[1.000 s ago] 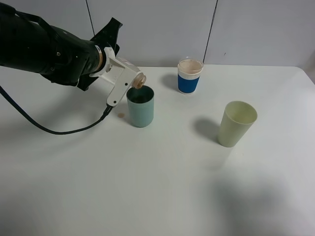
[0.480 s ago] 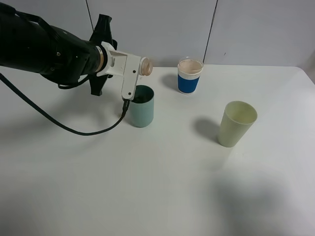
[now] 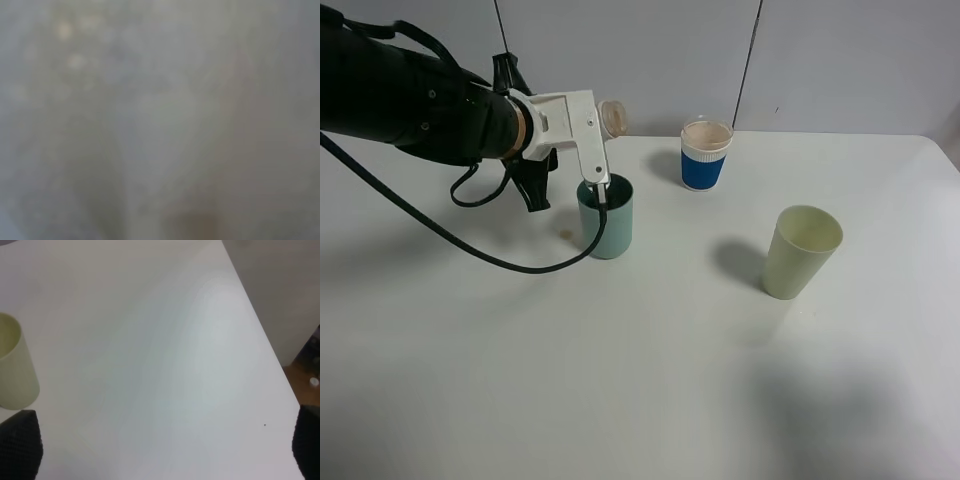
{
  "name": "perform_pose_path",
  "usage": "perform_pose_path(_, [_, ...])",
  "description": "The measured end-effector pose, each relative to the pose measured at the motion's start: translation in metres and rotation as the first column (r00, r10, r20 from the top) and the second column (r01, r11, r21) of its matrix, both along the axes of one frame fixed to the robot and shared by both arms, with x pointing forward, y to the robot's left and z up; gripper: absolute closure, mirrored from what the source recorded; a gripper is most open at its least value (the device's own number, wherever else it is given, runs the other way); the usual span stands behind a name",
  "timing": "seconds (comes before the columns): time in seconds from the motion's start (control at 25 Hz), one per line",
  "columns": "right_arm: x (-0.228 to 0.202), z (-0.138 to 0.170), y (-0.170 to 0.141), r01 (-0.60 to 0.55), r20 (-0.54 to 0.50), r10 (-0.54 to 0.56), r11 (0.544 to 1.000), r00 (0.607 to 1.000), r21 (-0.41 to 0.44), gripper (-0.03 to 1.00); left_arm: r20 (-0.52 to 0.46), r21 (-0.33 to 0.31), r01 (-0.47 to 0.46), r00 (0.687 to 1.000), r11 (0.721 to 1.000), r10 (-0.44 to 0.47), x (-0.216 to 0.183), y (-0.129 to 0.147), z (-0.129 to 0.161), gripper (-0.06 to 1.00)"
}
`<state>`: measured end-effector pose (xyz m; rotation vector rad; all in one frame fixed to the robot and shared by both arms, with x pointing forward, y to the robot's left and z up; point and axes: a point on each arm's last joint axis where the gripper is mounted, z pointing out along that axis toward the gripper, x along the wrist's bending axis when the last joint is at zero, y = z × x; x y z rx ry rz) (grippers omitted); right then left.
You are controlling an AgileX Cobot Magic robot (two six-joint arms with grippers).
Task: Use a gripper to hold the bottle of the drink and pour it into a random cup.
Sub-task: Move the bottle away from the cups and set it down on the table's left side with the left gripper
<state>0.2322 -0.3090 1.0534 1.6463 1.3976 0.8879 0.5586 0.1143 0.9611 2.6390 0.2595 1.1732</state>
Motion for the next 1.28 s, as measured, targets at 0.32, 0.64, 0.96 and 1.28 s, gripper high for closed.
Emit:
perform_pose_path(0.32, [0.0, 0.0, 0.0, 0.0, 0.0, 0.0, 1.0, 1.0, 0.0, -0.03, -0.115, -0.219, -0.076, 0.992, 0.973, 0.051, 0.011, 0.018, -0.003, 0.62])
perform_pose_path(0.64, [0.0, 0.0, 0.0, 0.0, 0.0, 0.0, 1.0, 1.0, 0.0, -0.03, -0.092, -0.449, -0.083, 0.995, 0.89, 0.046, 0.027, 0.033, 0.006, 0.62])
perform_pose_path(0.96, [0.0, 0.0, 0.0, 0.0, 0.0, 0.0, 1.0, 1.0, 0.0, -0.03, 0.046, -0.662, -0.059, 0.992, 0.747, 0.119, 0.039, 0.052, 0.019, 0.62])
perform_pose_path(1.28, [0.0, 0.0, 0.0, 0.0, 0.0, 0.0, 1.0, 1.0, 0.0, -0.03, 0.103, -0.762, -0.075, 0.967, 0.644, 0.235, 0.018, 0.086, -0.006, 0.62])
